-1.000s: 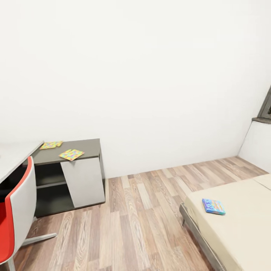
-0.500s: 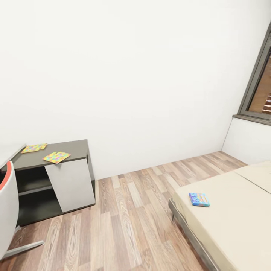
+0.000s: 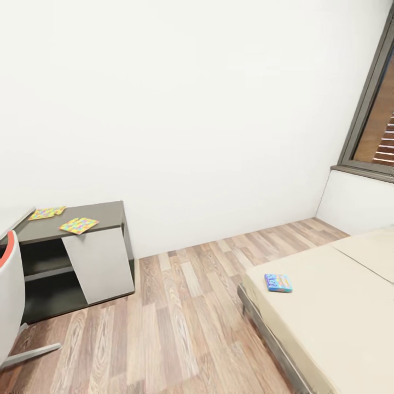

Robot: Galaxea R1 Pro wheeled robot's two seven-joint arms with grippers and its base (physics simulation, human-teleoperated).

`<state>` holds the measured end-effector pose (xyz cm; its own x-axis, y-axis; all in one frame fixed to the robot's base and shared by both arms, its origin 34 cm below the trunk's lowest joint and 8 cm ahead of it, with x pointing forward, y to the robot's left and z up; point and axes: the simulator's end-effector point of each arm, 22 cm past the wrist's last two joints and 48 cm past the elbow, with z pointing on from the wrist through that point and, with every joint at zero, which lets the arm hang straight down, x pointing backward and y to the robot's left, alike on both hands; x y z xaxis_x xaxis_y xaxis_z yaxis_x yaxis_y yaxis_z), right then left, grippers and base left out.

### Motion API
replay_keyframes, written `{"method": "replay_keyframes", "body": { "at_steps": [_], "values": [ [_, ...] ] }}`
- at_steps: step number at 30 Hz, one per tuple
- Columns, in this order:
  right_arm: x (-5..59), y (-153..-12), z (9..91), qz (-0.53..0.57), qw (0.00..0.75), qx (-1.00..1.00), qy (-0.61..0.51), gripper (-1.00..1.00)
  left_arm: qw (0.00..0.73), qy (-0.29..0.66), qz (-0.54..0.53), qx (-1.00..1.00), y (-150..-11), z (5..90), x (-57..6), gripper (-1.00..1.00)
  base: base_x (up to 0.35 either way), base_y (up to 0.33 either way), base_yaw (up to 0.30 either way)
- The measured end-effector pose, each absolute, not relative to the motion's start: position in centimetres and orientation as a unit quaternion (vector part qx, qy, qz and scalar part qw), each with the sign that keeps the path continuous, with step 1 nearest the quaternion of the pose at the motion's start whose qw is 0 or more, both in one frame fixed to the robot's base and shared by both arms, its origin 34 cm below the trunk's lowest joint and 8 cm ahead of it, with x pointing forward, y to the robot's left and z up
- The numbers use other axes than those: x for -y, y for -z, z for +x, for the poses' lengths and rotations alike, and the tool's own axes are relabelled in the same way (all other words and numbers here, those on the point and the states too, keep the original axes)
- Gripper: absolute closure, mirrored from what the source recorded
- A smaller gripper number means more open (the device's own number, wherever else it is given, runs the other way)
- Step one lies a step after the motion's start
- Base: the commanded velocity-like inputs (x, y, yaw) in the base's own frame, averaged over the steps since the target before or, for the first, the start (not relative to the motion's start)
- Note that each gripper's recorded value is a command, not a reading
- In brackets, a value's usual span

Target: Put all the toys in the child's room - the three board games (two on the bed and one on the table), the two jigsaw puzzles on the table, and the tennis ball on the table - inside the toy box on the table in the child's room.

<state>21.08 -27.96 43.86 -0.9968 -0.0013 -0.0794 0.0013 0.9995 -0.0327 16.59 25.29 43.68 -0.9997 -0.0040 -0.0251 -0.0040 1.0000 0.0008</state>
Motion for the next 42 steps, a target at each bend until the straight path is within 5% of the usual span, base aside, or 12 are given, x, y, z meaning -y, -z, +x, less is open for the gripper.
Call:
{"method": "replay_keyframes", "body": {
  "at_steps": [7,14,26,42],
  "values": [
    [26.9,-44.1,24.6,-0.002,0.061,-0.998,0.011,-1.0,0.044,-0.001,-0.035,-0.998,-43.8,21.2,-25.9,-1.0,-0.053,-0.044,-0.001],
    [21.8,-46.4,35.9,-0.02,0.068,-0.997,-0.016,-1.0,0.122,0.014,-0.123,-0.985,-46.5,37.2,-26.8,-1.0,-0.01,-0.008,0.0],
    [19.5,-51.1,48.0,-0.036,0.109,-0.993,-0.025,-1.0,0.157,0.069,-0.163,-0.972,-53.3,53.3,-23.2,-1.0,-0.002,-0.002,0.0],
    [19.1,-54.4,54.4,-0.038,0.168,-0.985,-0.027,-1.0,0.133,0.038,-0.221,-0.965,-56.0,56.6,-20.6,-1.0,0.0,0.0,0.0]
  ]
}}
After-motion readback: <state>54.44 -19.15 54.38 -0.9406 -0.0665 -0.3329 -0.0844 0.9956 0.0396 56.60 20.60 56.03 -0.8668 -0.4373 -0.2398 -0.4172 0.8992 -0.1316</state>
